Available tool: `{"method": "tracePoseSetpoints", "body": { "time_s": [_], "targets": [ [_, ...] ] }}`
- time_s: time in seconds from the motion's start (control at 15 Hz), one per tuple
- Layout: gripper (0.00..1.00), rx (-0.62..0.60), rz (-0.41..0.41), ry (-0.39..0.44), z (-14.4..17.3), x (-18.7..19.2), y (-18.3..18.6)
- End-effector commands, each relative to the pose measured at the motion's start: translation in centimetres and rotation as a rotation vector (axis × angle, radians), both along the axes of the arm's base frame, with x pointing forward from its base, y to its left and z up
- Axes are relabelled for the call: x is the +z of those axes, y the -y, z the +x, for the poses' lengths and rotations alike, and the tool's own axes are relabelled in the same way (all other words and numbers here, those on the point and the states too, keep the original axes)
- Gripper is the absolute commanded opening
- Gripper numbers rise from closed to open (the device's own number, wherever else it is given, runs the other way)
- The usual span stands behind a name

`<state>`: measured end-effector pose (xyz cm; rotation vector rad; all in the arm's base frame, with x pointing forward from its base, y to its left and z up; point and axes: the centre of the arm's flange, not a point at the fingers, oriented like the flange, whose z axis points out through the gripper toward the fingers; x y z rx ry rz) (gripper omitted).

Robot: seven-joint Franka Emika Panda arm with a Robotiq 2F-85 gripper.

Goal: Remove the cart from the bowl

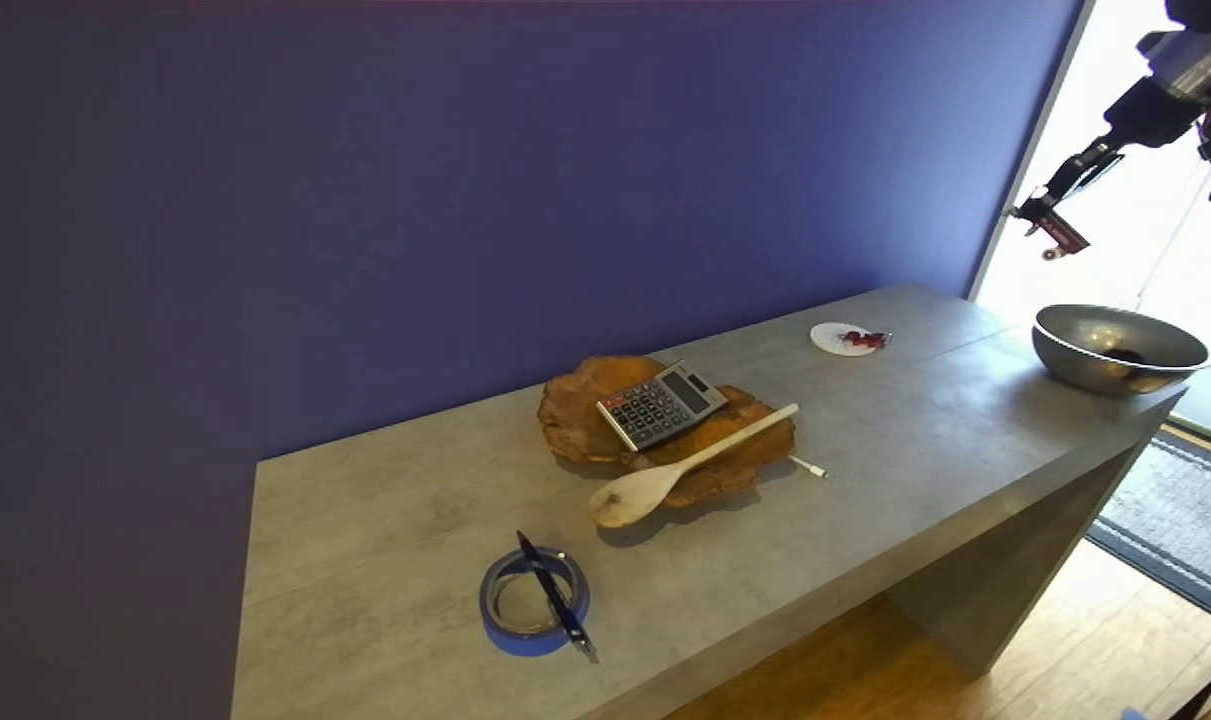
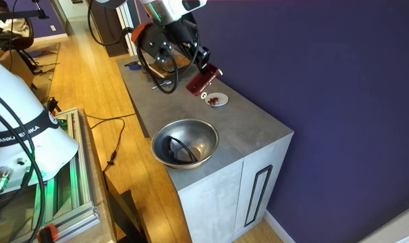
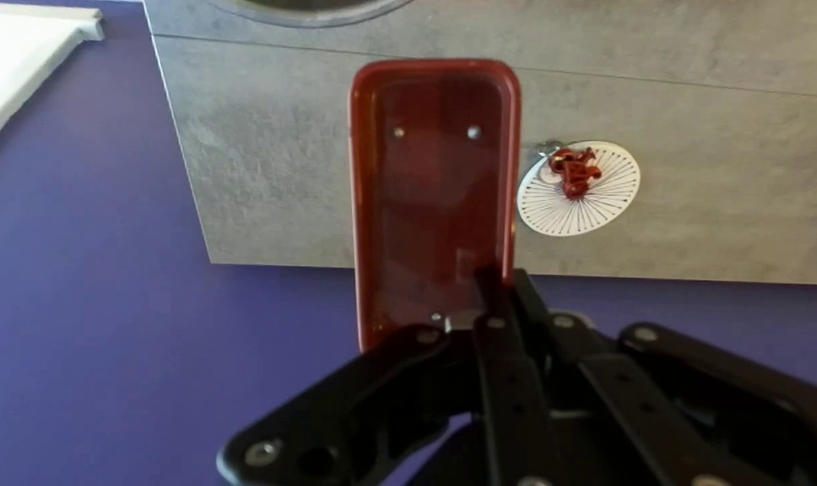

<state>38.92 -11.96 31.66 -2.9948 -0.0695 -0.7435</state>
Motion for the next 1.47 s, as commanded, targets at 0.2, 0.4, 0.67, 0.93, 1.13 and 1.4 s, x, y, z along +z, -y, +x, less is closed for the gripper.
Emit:
{"method": "tracePoseSetpoints", "body": {
  "time_s": [0.2,0.4,0.67,0.93,1.13,1.4],
  "targets": [
    [0.01,0.115,-0.117,0.028,2.8,-0.4,-1.0],
    [0.01,0.254,-0.187,-0.041,7.9,-1.9,-0.6],
    [0.01,0.405,-0.28,-0.172,12.8,-6.4,1.9],
    [0.01,0.552,-0.432,-0.295,16.5,-10.7,5.8],
    [0.01,0.68,-0.575,-0.332,18.8,-12.1,6.9],
    [0.04,0.625,-0.508,-0.317,16.4,-12.4,6.3]
  ]
}}
